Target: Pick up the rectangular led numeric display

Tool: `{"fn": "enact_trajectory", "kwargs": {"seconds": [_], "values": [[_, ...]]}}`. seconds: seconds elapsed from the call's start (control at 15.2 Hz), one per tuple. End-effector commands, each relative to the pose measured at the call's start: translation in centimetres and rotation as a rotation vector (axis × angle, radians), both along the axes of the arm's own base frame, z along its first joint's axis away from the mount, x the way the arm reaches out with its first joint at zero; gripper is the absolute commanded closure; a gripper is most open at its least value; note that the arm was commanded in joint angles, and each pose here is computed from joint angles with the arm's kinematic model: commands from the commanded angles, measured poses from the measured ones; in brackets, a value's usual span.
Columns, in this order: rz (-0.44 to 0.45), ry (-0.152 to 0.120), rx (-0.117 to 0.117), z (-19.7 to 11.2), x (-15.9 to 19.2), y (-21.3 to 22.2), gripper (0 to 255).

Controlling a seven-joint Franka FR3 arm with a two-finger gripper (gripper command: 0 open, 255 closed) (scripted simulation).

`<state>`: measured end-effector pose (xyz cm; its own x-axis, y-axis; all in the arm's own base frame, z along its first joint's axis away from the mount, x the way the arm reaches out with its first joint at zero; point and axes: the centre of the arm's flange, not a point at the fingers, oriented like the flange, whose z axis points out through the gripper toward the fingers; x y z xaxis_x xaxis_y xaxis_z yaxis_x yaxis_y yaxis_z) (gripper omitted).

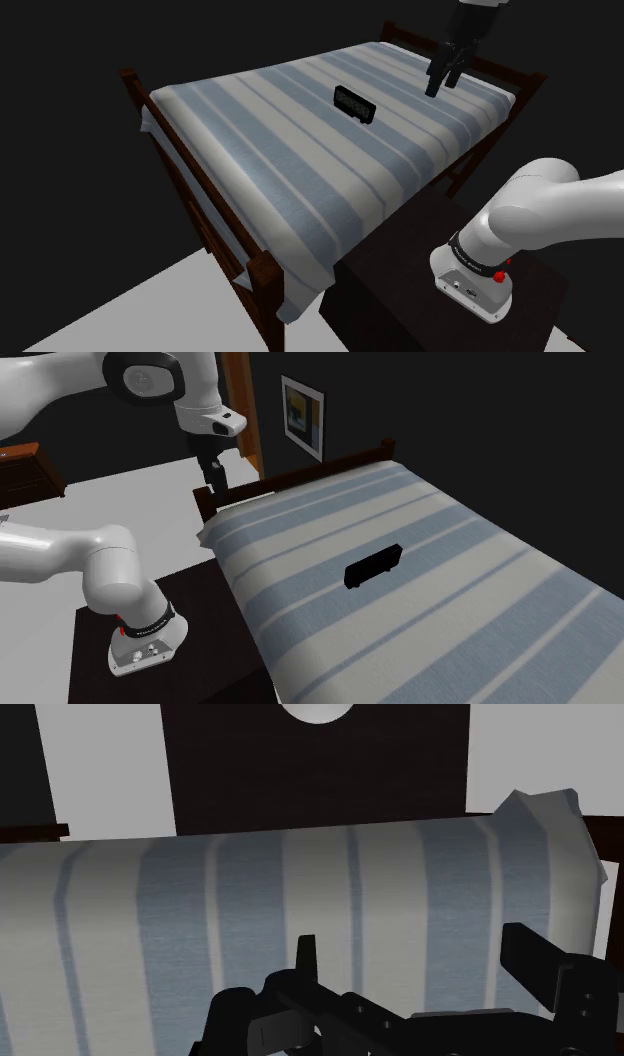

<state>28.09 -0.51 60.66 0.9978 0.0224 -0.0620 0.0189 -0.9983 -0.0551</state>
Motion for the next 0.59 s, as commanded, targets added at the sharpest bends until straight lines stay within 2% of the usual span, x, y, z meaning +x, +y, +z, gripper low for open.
{"fn": "enact_trajectory", "kwargs": {"seconds": [0.0, 0.53], "values": [[0.000, 0.000, 0.000, 0.0, 0.0, 0.0, 0], [-0.006, 0.015, -0.010, -4.6, 8.7, -4.1, 0]]}}
